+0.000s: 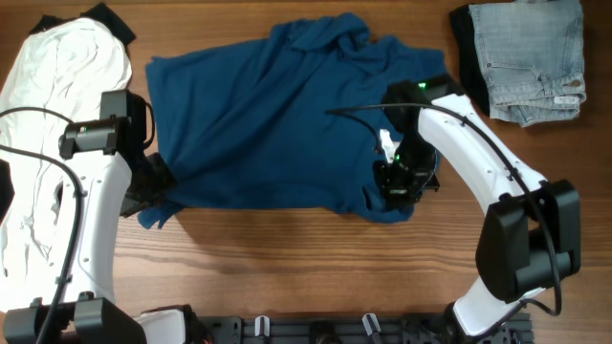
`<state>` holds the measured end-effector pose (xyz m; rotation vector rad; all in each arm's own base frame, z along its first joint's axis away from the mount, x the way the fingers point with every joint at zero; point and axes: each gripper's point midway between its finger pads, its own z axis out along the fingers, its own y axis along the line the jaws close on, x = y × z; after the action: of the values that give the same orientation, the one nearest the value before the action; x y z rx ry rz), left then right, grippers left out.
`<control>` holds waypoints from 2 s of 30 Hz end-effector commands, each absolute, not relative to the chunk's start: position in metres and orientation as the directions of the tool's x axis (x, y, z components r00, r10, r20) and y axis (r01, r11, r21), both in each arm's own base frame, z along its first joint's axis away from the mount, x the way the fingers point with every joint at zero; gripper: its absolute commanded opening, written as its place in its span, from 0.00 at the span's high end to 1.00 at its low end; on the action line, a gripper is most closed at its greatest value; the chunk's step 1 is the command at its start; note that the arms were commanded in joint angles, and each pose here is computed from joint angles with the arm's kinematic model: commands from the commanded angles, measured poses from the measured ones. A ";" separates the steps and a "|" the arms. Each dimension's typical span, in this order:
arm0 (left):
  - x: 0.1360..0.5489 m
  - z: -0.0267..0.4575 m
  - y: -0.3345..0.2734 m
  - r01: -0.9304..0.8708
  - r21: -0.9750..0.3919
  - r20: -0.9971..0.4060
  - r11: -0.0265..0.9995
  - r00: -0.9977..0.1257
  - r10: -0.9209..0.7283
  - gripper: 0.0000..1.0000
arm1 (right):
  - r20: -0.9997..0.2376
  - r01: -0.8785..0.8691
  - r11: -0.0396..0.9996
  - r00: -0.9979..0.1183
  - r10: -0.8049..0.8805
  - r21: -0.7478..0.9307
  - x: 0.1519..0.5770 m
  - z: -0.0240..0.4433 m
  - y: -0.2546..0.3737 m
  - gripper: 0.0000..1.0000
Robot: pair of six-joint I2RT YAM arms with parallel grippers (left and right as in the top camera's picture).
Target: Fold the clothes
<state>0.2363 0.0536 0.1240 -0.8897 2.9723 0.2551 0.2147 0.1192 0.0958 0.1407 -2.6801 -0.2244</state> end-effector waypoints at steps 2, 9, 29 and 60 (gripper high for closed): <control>0.217 0.108 0.052 -0.589 0.176 -0.015 0.788 -0.803 -0.596 0.96 | 0.465 0.058 0.995 -0.885 0.012 0.085 0.198 0.090 0.109 0.96; 0.214 0.104 0.052 -0.666 0.184 -0.027 0.723 -0.739 -0.673 0.96 | 0.418 0.259 0.961 -0.866 0.275 -0.097 0.190 0.075 0.081 0.96; 0.192 0.106 0.092 -0.788 0.245 -0.039 0.565 -0.590 -0.807 0.96 | 0.450 0.496 0.855 -0.736 0.507 -0.153 0.177 0.047 0.015 0.96; 0.306 0.158 0.026 -0.568 -0.135 -0.382 0.812 -0.726 -0.572 0.27 | -0.709 -0.275 0.935 -0.704 -0.039 0.222 0.481 0.206 0.107 0.01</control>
<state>0.3023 0.0291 0.1472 -0.9163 2.6027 0.0101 0.4685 0.0984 0.2220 0.2967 -3.8520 -0.6611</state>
